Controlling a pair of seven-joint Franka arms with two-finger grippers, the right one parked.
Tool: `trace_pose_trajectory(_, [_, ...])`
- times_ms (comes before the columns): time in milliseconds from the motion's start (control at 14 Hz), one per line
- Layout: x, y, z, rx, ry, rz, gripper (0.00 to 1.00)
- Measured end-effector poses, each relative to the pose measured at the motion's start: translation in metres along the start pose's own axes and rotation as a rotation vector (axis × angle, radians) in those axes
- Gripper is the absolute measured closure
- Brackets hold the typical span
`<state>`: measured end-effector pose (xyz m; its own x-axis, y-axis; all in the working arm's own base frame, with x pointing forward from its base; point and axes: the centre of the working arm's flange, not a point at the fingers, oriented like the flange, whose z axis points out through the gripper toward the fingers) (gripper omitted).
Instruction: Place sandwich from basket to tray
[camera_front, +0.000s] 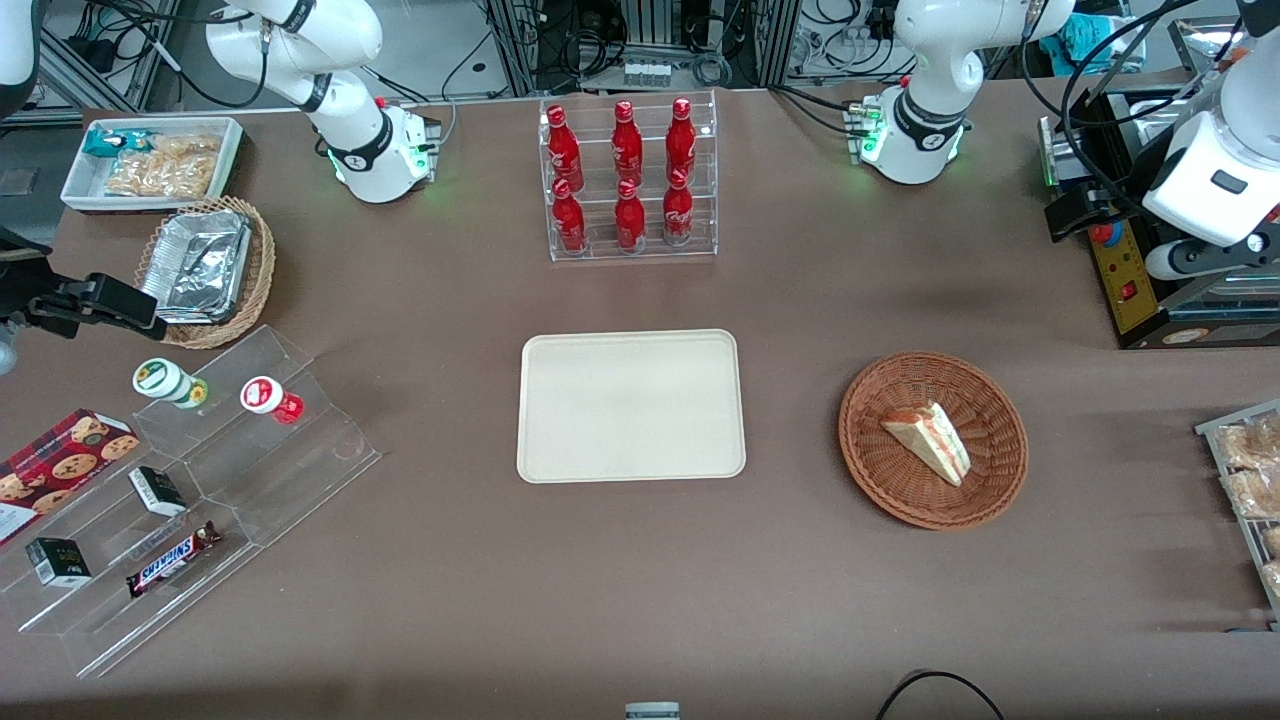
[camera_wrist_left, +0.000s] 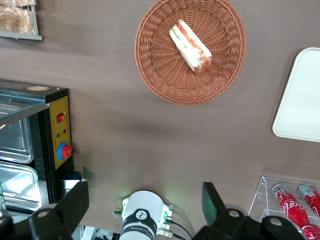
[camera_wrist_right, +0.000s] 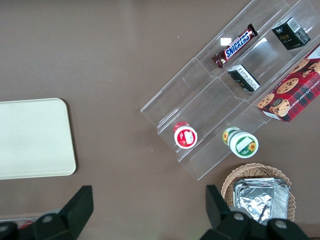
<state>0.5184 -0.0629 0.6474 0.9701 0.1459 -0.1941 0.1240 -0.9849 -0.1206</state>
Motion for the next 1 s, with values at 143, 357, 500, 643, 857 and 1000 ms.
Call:
trace_pose_trajectory(143, [0.000,0.000,0.000,0.000,-0.001,0.000,0.00])
trace_pose_trajectory(357, [0.002,-0.001,0.003,0.001,-0.006,-0.004,0.00])
trace_pose_trajectory(500, [0.010,-0.001,0.016,0.007,-0.036,-0.097,0.00])
trace_pose_trajectory(643, [0.028,0.004,0.043,0.021,-0.084,-0.222,0.00])
trace_pose_trajectory(857, [0.071,0.018,0.108,0.026,-0.128,-0.282,0.00])
trace_pose_trajectory(1000, [0.100,0.031,0.165,0.014,-0.122,-0.337,0.00])
